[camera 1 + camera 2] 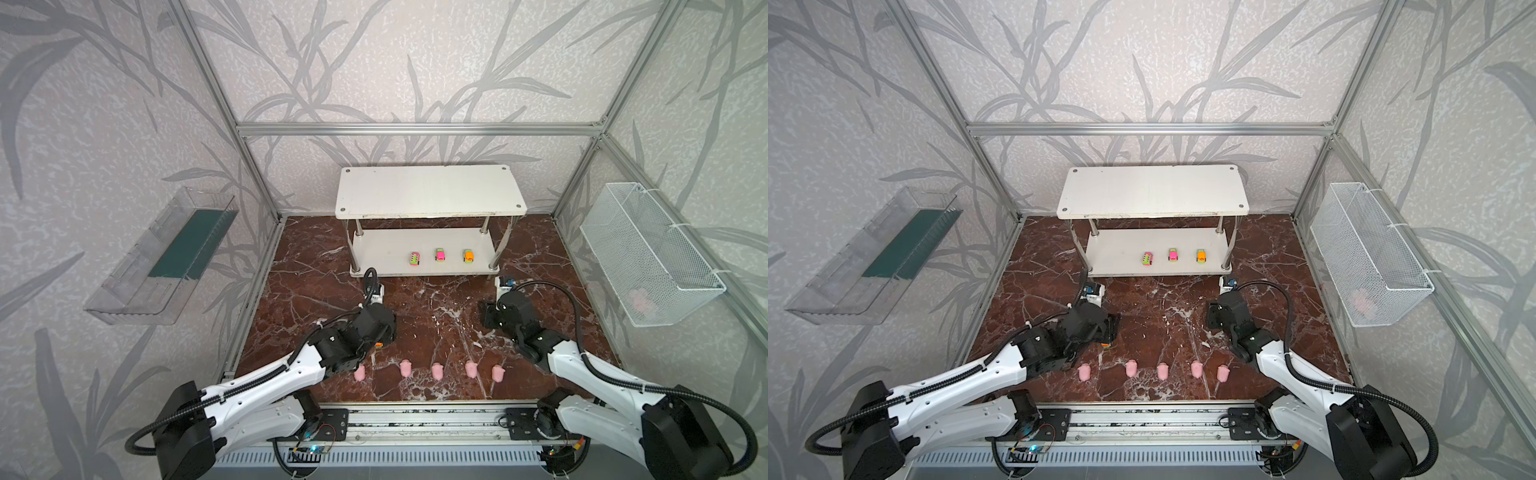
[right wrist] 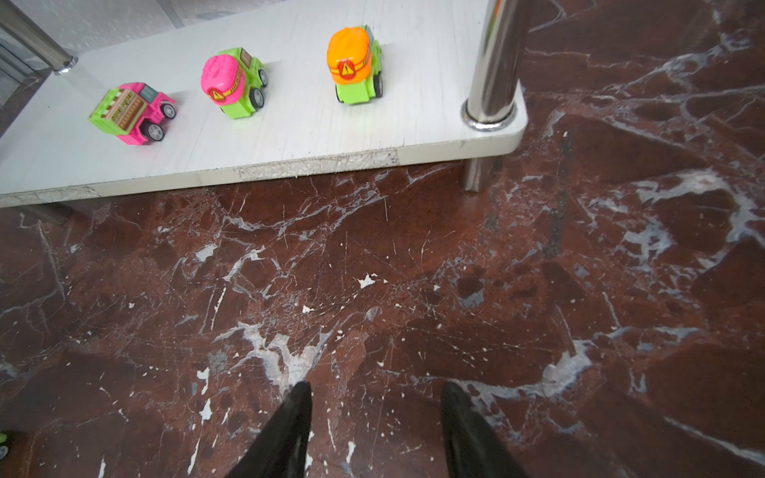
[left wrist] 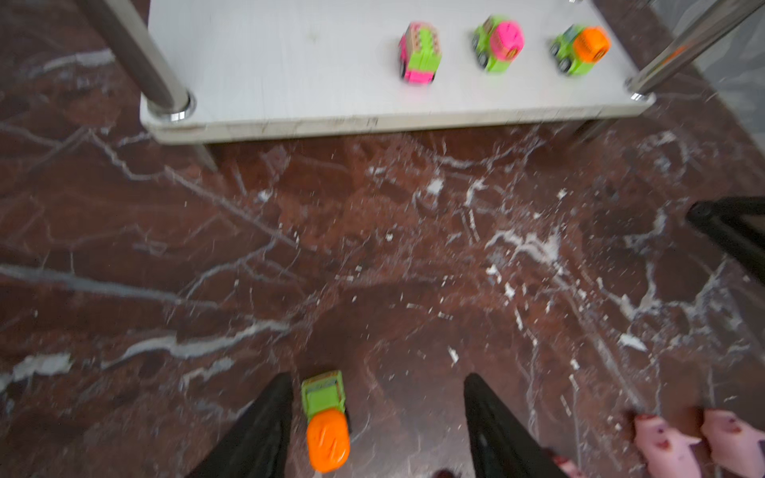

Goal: Place and organize the plastic toys onto the shelf
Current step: 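Move the left gripper back over the orange-and-green car on the floor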

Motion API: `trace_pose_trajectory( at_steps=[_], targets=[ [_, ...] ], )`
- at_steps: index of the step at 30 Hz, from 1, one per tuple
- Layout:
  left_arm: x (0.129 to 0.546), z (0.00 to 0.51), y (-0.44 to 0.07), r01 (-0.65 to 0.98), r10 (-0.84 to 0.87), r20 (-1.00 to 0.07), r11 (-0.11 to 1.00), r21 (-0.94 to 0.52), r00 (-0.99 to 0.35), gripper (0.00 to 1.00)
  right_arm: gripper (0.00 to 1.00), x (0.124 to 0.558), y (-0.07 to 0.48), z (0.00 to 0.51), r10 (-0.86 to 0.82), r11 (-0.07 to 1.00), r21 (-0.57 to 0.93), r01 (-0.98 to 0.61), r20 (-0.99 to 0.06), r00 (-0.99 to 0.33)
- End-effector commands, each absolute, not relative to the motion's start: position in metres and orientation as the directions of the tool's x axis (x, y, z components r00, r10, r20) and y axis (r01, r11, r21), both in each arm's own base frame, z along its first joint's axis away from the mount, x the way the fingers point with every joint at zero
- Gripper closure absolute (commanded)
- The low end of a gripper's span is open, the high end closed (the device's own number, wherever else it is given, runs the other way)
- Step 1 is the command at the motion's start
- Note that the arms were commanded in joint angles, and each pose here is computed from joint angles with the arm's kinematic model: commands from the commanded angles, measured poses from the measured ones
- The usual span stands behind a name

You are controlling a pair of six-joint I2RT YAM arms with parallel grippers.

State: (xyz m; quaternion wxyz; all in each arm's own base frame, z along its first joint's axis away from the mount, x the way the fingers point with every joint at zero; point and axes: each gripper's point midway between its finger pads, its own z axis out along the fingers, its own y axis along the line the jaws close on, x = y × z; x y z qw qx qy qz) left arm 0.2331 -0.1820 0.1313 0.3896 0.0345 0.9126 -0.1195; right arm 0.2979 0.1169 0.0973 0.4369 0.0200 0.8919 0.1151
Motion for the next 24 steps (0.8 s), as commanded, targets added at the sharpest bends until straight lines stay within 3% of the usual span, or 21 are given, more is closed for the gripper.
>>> trace_pose_trajectory(
  at_steps=[1, 12, 24],
  targets=[
    [0.213, 0.109, -0.166, 0.081, -0.066, -0.647, 0.978, -0.194, -0.759, 0.36, 0.49, 0.302, 0.122, 0.1, 0.136, 0.968, 0.235, -0.084, -0.777, -0.615],
    [0.198, 0.067, -0.174, 0.082, -0.02, -0.53, 0.982, -0.168, -0.848, 0.37, 0.49, 0.301, 0.124, 0.1, 0.138, 0.966, 0.243, -0.087, -0.773, -0.62],
    [0.197, 0.05, -0.17, 0.055, -0.027, -0.511, 0.988, -0.144, -0.859, 0.43, 0.49, 0.3, 0.123, 0.094, 0.141, 0.966, 0.244, -0.082, -0.766, -0.627]
  ],
)
